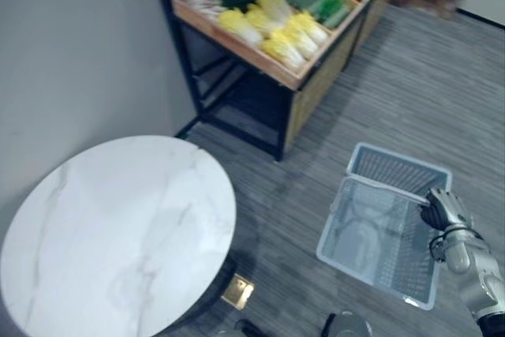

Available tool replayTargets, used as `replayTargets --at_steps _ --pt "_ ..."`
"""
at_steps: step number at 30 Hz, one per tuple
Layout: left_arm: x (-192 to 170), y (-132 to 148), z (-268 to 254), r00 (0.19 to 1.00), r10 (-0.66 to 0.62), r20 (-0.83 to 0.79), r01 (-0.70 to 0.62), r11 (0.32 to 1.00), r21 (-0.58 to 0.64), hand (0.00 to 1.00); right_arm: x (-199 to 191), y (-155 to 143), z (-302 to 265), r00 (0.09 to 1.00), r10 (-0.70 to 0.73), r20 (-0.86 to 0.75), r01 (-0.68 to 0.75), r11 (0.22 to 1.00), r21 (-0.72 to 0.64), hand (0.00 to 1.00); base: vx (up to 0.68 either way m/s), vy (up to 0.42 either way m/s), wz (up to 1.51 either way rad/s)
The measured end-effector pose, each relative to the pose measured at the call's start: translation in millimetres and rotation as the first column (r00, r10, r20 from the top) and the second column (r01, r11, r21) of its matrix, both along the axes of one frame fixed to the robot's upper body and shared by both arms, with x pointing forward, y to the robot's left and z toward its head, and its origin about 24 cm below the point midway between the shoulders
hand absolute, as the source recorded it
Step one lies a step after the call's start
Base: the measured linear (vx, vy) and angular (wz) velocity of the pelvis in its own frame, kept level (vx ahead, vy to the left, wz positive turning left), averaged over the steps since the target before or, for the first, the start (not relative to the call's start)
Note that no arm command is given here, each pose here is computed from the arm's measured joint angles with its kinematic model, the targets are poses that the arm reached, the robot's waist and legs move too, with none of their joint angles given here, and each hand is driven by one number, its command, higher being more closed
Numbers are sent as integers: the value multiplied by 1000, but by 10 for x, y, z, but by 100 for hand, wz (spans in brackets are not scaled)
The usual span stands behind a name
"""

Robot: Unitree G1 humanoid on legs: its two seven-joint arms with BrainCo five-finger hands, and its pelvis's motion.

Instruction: Pick vegetable in the basket

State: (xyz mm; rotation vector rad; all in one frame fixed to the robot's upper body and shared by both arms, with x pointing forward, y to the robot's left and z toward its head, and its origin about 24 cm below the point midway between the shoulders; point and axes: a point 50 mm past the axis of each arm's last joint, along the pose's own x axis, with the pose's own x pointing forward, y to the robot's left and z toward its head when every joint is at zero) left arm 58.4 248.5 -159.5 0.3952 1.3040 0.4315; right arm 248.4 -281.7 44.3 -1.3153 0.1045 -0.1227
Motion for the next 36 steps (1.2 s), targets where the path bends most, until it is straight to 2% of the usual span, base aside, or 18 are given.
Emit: replayTargets --at_steps 4,8,11,17,22,30,36 --pt "59 73 29 999 33 22 -33 999 24 0 35 150 -49 998 60 -11 -60 998 12 100 -60 -341 -83" --pt "10 -33 -3 998 58 15 -58 998 16 0 -144 115 -233 996 34 -84 -32 999 23 100 -77 -358 -34" --pt "-51 -47 -11 998 61 13 -61 998 12 0 -154 145 -257 996 42 -81 -40 999 22 100 -97 -178 -96" --pt "-173 -340 -91 994 107 -1 -107 991 -85 0 -103 245 -331 992 74 -101 -70 996 47 100 -28 80 -124" --pt "-170 -235 -69 995 101 16 -100 993 -65 0 -110 183 -338 992 50 -113 -46 998 38 100 63 151 -32" --pt "-167 -330 -87 997 81 10 -80 993 -89 0 -111 192 -346 991 67 -116 -62 997 44 100 12 6 -5" --pt "-147 -320 -85 1000 2 -2 -2 996 -86 0 -271 123 -556 982 -33 -185 49 995 82 100 35 82 -17"
